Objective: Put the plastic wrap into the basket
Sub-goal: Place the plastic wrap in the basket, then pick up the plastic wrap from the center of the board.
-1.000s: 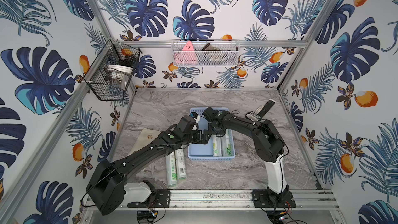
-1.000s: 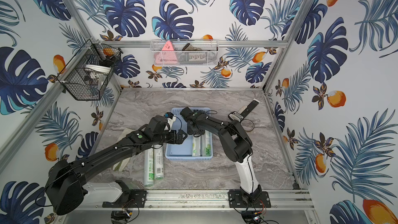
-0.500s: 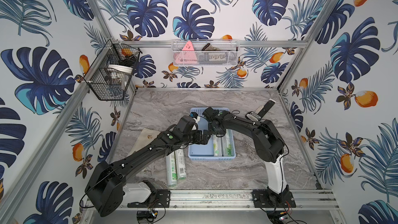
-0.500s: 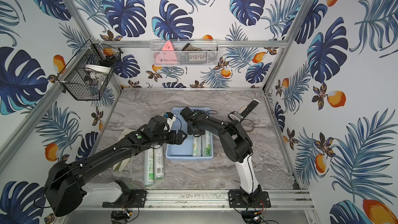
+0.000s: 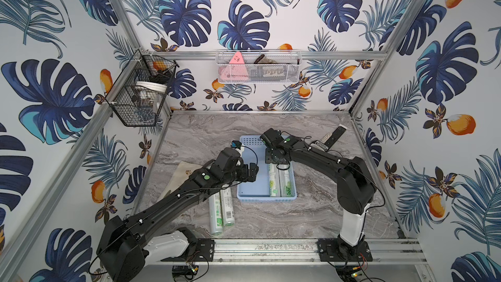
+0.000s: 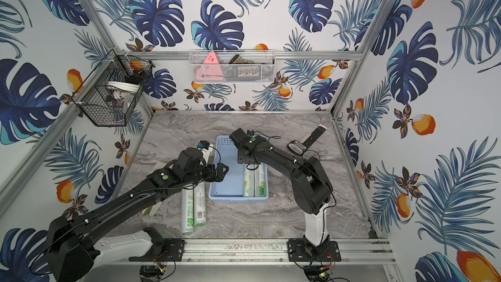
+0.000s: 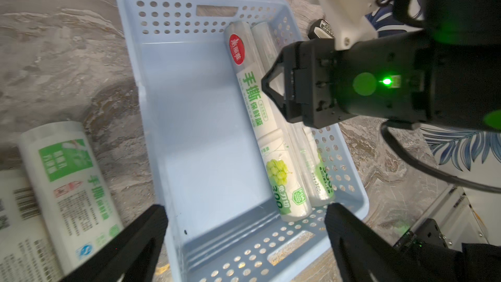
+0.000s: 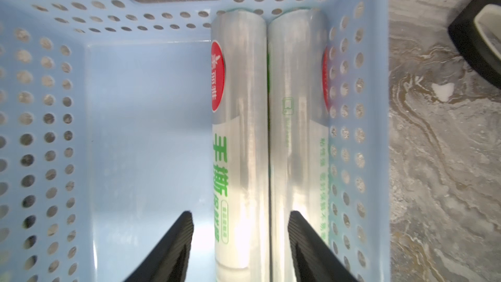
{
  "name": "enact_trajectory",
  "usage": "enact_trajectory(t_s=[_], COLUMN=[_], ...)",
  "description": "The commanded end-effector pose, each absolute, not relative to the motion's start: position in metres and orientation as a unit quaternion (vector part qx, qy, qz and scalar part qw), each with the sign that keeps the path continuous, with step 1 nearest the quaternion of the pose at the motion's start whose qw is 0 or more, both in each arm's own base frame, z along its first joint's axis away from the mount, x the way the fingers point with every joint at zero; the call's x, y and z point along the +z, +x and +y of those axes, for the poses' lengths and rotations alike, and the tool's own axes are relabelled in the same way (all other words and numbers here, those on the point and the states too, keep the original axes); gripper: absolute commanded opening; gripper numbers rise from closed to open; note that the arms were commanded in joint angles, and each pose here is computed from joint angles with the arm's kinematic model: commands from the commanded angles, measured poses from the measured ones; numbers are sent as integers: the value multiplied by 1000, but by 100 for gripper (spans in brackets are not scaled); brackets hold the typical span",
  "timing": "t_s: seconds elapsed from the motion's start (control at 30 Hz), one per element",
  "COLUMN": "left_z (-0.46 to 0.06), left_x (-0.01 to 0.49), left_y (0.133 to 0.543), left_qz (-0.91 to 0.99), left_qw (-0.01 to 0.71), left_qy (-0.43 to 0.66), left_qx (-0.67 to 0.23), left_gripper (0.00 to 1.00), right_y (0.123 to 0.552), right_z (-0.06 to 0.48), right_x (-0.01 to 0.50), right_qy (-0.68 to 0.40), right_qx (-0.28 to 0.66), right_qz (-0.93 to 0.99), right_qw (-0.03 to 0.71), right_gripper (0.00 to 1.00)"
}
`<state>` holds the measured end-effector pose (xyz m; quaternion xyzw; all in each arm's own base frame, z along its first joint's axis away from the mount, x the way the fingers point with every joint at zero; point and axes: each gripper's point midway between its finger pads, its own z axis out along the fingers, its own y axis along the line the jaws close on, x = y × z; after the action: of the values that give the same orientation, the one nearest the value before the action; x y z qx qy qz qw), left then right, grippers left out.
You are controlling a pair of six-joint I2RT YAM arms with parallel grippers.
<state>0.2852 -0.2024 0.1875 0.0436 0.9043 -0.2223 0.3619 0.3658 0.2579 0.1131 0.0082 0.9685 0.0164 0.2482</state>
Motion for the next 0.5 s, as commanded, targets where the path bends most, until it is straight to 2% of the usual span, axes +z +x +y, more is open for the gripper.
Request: enact_trajectory(t_s=[0.0,0.13,0.23,0.37,0.47], left_z=[-177,-156,-140,-126,-120], left_x=[185,185,183,173,161], left_y=[283,276,270,263,260], left_qz=[909,907,906,911,920], left_qw=[378,395,405,397,378], left_qy=[20,-2,-20,-39,-51], left_qx=[-172,-145,-125,-103,-85], left_gripper=[99,99,97,93,86], right_y=[364,352,338,318,305], right_z=[267,280,291,309,325], right_x=[139,172,192,210,219], right_qy=[2,-23,-47,-94,-118], right_qx=[64,150,216,300,354], right_qz=[958,939,920,892,875], right_qw=[279,310,324,324,307], right_gripper=[60,62,68,78,80])
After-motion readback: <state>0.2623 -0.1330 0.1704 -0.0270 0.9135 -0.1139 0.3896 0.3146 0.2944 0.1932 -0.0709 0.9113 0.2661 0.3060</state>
